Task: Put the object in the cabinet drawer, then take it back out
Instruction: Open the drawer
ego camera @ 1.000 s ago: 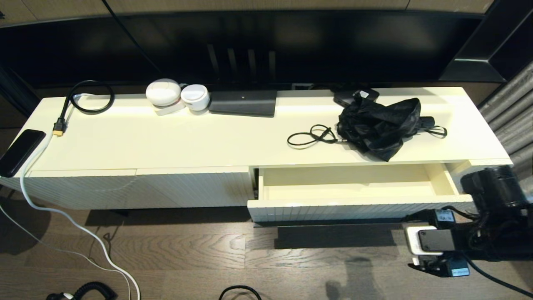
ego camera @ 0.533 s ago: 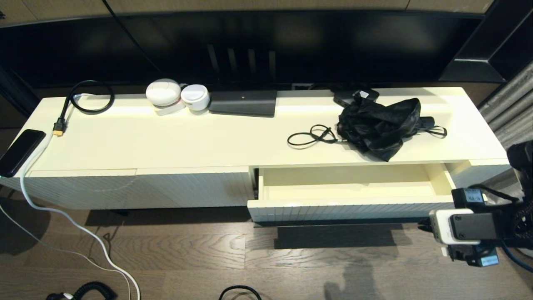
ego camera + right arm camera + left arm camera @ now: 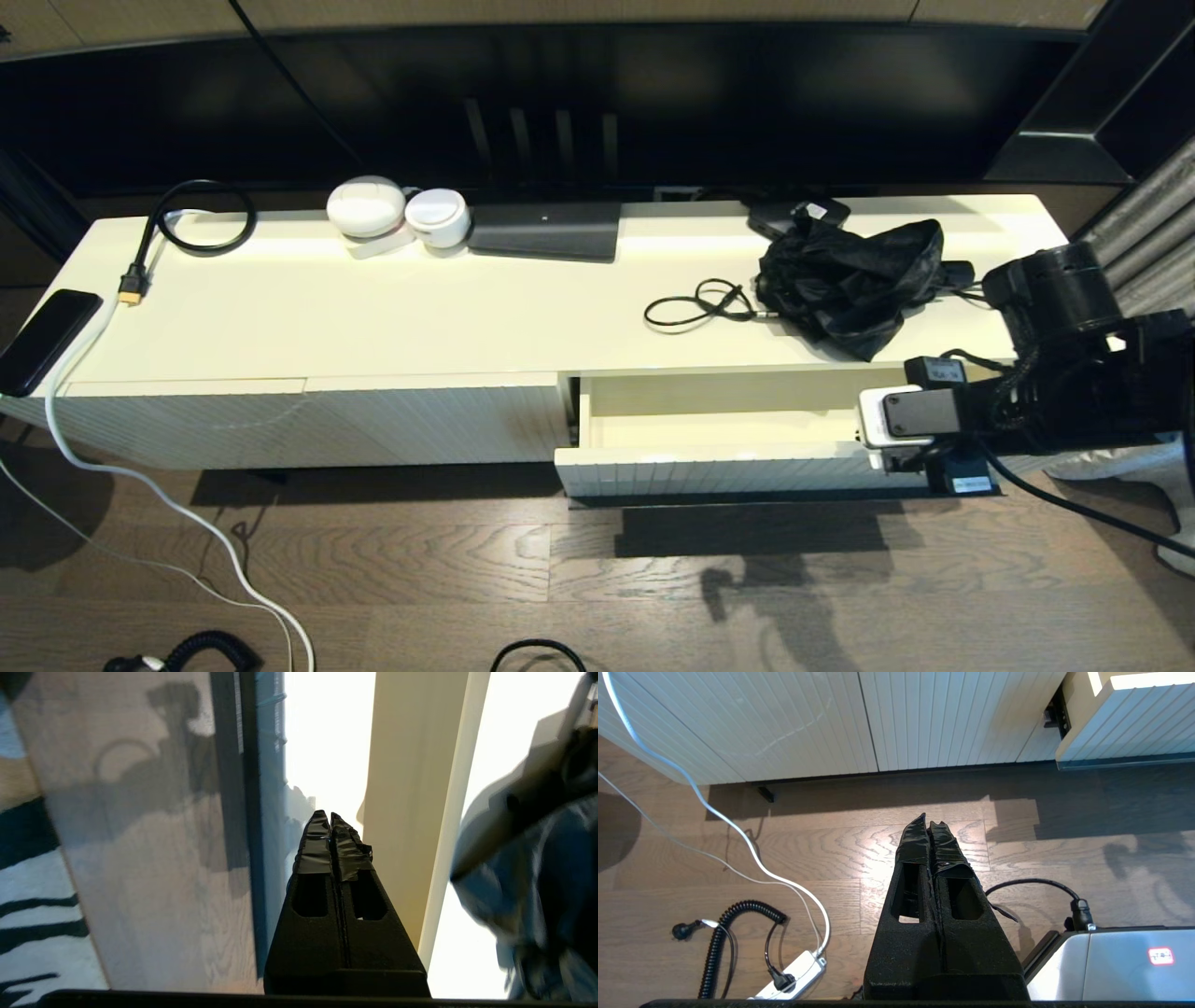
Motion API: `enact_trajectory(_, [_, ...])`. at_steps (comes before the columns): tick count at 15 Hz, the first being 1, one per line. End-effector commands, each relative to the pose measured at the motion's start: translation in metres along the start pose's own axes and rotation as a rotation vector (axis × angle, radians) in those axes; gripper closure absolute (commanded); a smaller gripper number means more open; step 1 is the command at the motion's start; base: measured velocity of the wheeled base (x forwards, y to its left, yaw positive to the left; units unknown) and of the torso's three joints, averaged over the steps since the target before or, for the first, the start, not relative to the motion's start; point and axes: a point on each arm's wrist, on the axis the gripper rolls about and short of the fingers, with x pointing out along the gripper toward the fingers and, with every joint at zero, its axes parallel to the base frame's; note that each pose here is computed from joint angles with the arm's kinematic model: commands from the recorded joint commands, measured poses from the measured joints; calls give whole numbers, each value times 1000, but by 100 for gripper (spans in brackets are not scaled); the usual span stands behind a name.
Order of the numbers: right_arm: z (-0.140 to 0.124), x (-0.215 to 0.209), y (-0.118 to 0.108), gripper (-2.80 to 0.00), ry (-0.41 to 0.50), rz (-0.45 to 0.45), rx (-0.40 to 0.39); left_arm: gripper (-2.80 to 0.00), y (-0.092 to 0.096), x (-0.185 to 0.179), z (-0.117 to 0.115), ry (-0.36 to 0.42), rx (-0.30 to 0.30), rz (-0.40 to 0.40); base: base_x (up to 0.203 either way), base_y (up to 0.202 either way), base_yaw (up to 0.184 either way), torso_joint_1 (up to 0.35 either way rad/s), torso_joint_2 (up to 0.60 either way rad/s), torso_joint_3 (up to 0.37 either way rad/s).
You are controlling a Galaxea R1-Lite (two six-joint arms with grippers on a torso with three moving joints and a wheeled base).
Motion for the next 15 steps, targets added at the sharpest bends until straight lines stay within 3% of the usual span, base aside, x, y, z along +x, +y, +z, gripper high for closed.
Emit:
enact_trajectory(1, [-4,39,-2,0,3,42,-5,0,0,0,0,1,1,0,0,0,0,0,0,0])
enact_trajectory(3, [-4,53,-12,0,-5,4,-14,0,0,0,0,1,1,0,0,0,0,0,0,0])
enact_trajectory(9, [-6,69,-34,0,3,1,-46,0,0,0,0,1,1,0,0,0,0,0,0,0])
enact_trajectory(15, [-12,74,-35,0,28,28,-65,0,0,0,0,1,1,-2,0,0,0,0,0,0])
